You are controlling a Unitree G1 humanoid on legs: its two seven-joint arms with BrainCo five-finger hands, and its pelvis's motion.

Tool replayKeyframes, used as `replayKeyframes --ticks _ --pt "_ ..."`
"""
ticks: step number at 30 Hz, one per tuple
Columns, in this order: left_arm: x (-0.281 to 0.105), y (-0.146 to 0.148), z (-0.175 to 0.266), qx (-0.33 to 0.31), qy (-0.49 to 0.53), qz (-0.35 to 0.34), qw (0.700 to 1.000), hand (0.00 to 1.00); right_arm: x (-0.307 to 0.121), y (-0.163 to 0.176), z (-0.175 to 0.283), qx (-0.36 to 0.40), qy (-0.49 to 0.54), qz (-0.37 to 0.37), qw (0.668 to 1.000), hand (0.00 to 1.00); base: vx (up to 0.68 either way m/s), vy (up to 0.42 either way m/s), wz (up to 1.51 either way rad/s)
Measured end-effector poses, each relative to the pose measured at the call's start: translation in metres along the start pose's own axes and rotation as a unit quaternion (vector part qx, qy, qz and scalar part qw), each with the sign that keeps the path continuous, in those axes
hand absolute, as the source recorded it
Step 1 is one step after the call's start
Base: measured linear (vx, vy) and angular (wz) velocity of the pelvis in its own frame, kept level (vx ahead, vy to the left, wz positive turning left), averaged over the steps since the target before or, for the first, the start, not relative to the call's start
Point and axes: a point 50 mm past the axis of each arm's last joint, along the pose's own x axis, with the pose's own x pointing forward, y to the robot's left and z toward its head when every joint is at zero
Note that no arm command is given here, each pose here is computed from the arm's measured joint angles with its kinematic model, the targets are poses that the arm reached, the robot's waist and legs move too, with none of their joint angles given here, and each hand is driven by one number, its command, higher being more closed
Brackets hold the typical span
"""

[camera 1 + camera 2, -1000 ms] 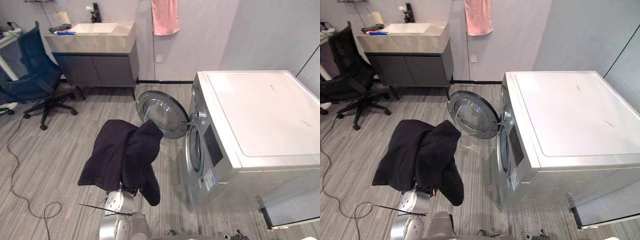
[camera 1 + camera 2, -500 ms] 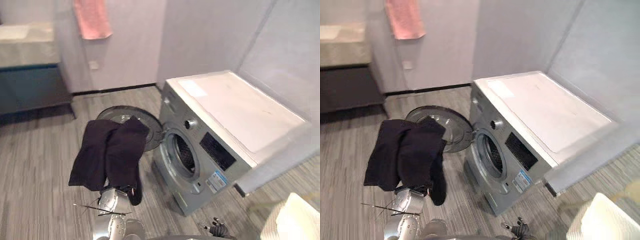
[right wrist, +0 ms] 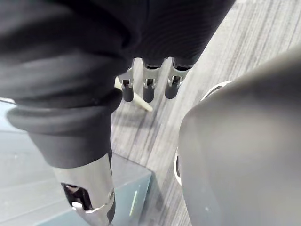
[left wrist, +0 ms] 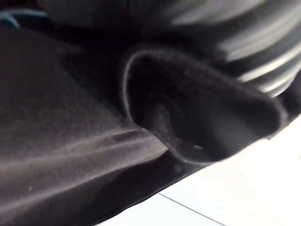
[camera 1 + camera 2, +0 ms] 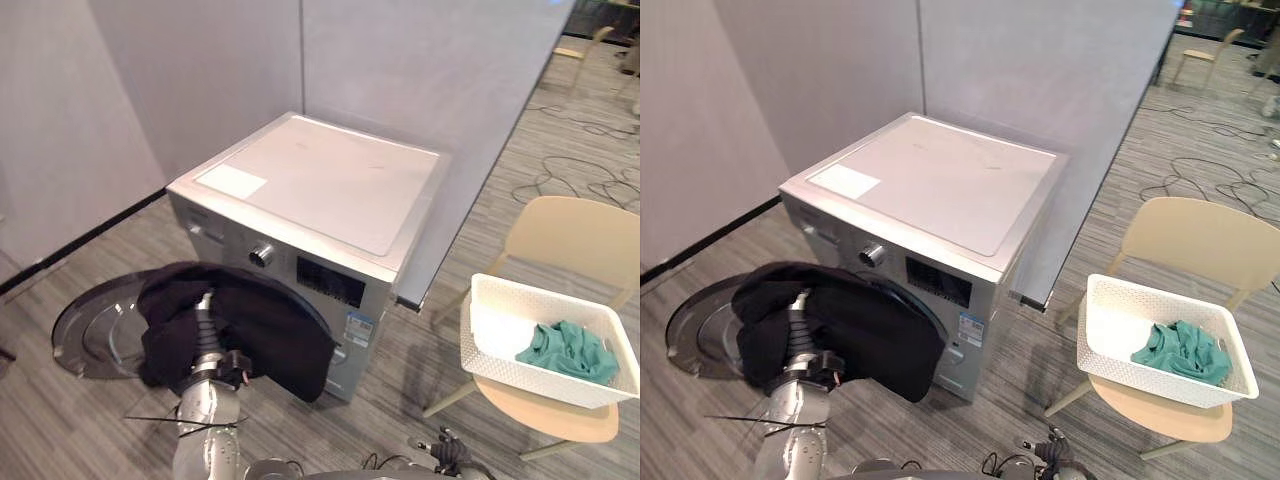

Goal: Pick up the laundry basket with both hands and put the clothes into the washing machine.

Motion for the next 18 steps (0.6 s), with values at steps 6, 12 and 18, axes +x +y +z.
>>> replayKeyframes --ticks 6,12,18 --pt "0.000 0.009 0.011 0.000 -0.033 0.033 0.999 1.00 0.002 0.009 0.002 -0.043 0.003 0.019 0.999 0.00 0.06 0.095 -0.77" --pt "0.000 0.022 0.017 0.006 -0.047 0.059 0.997 1.00 0.003 0.015 0.007 -0.046 -0.008 0.012 0.999 0.00 0.00 0.141 -0.61" --pt "-0.001 0.039 0.026 0.013 -0.068 0.100 0.993 1.00 0.006 0.018 0.020 -0.073 -0.025 0.016 0.997 0.00 -0.07 0.097 -0.53"
